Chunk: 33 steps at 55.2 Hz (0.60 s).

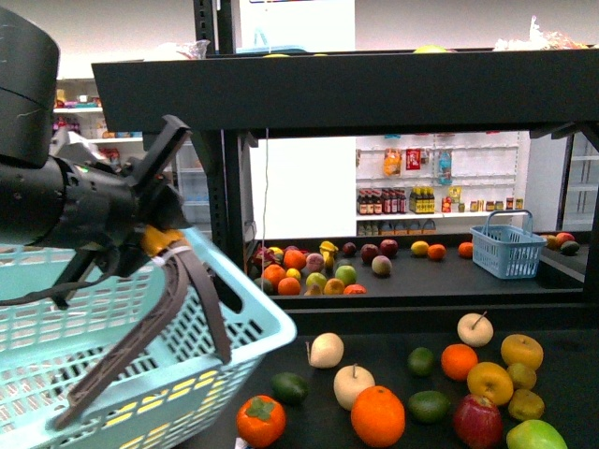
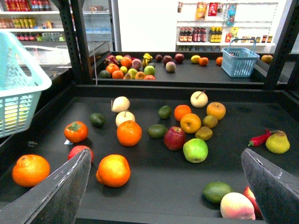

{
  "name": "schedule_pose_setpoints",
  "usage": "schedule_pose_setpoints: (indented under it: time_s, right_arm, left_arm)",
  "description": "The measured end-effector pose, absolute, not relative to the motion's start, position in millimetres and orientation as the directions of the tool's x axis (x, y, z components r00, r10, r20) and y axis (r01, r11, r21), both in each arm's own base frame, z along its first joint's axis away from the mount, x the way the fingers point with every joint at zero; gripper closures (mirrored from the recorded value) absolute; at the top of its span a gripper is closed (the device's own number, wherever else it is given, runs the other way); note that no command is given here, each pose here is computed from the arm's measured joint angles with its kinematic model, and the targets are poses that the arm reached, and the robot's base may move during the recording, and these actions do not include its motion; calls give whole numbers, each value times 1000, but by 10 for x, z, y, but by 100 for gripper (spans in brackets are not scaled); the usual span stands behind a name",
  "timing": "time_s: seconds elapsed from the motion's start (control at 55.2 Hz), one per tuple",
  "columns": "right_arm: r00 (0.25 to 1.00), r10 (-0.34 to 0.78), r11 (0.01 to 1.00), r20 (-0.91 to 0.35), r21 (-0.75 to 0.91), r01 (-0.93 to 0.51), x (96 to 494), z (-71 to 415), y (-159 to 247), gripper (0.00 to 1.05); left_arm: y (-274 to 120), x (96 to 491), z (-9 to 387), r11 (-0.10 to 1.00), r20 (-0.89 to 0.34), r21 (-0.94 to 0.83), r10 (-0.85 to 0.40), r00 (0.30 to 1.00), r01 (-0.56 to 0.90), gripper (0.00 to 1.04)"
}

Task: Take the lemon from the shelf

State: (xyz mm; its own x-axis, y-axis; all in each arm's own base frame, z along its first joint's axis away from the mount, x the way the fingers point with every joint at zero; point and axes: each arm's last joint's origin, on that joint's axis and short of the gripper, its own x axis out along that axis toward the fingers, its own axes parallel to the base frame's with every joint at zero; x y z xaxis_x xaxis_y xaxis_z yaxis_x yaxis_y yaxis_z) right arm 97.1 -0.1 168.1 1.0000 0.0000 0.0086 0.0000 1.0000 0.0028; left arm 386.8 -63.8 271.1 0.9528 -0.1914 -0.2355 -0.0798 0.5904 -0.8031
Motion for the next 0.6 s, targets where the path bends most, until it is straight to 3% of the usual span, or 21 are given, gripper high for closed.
schedule_pose_setpoints:
  time_s: [0.163, 0.416, 0.598]
  right_arm:
    - [1000, 0, 1000, 9, 3, 0, 971, 1681, -1, 8]
    - [1000, 0, 1000, 9, 3, 0, 971, 1681, -1, 8]
    - [1000, 0, 1000, 9, 3, 0, 971, 1681, -1, 8]
  left_arm:
    - [-288, 3919, 2768, 487, -176, -860, 0, 984, -154, 94]
    - [-115, 3943, 2820, 305, -63, -950, 40, 997, -72, 95]
    - [-5, 4090, 2558, 198, -113, -972, 76, 991, -126, 95]
